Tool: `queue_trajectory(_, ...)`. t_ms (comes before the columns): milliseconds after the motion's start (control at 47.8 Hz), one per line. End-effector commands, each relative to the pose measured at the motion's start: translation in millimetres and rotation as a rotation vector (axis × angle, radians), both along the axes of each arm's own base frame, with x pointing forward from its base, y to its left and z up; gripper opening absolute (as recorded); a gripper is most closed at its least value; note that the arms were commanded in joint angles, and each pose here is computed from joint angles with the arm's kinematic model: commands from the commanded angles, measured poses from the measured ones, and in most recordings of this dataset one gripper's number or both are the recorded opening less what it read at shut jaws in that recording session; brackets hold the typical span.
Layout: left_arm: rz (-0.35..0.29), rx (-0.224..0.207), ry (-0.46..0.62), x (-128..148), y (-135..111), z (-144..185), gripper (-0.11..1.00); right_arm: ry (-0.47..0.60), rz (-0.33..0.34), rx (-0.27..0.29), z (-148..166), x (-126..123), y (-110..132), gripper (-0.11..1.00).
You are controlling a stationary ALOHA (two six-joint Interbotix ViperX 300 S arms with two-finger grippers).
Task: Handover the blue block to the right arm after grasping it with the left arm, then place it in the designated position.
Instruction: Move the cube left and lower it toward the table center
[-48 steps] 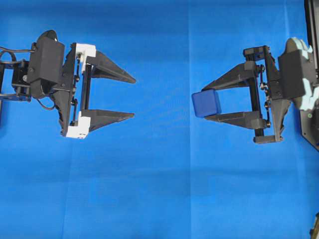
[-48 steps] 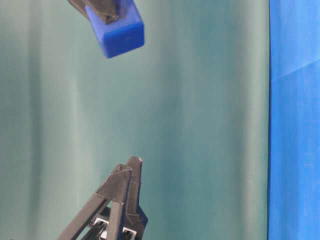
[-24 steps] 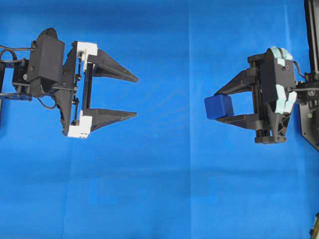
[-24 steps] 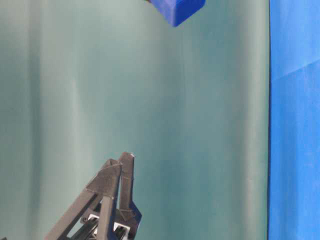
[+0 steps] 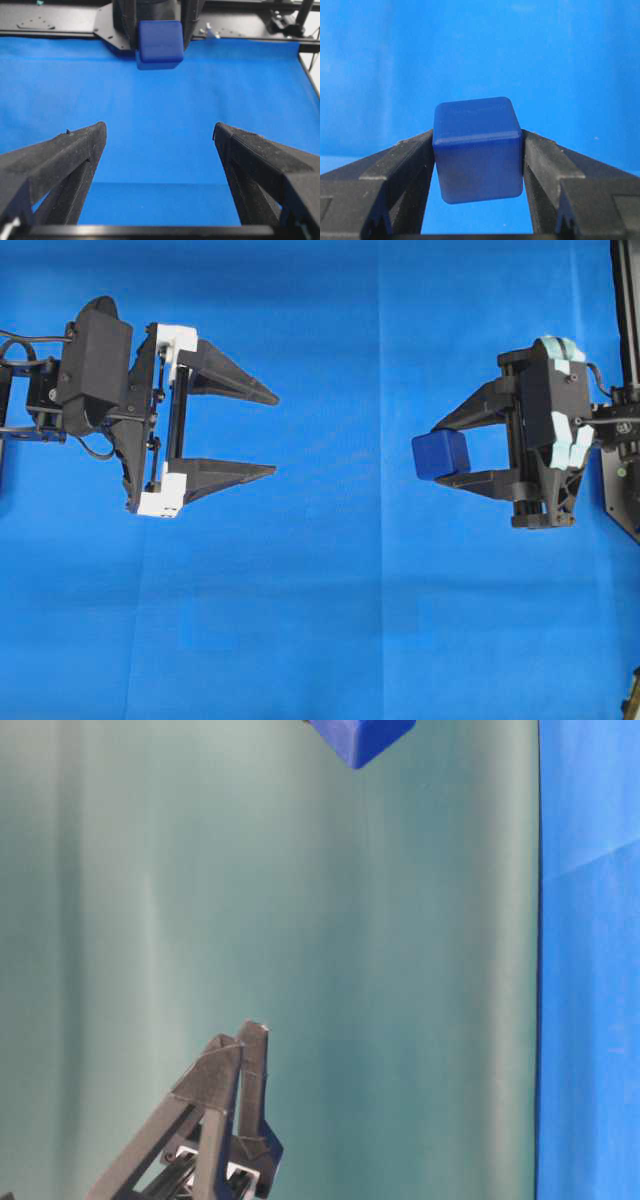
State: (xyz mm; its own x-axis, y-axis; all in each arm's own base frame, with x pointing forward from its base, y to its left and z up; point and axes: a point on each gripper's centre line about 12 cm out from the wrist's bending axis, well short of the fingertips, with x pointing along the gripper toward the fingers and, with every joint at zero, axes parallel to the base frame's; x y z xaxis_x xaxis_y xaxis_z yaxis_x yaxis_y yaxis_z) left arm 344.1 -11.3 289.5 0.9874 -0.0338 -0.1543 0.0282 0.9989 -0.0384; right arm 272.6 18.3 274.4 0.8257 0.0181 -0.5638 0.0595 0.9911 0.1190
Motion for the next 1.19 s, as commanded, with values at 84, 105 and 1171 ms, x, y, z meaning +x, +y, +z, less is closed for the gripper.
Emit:
queue_trajectory(84,-0.004,0.001,-0.038,2,-1,12,0.90,-0.026,0.005,0.000,6,2,1,0.38)
queue_trajectory(105,-0.004,0.001,-0.038,2,-1,12,0.90,-0.027,0.005,0.000,6,2,1,0.38)
queue_trajectory(1171,-0.004,0.000,-0.038,2,-1,13,0.90,-0.041,0.037,0.021,-62,68,6,0.37)
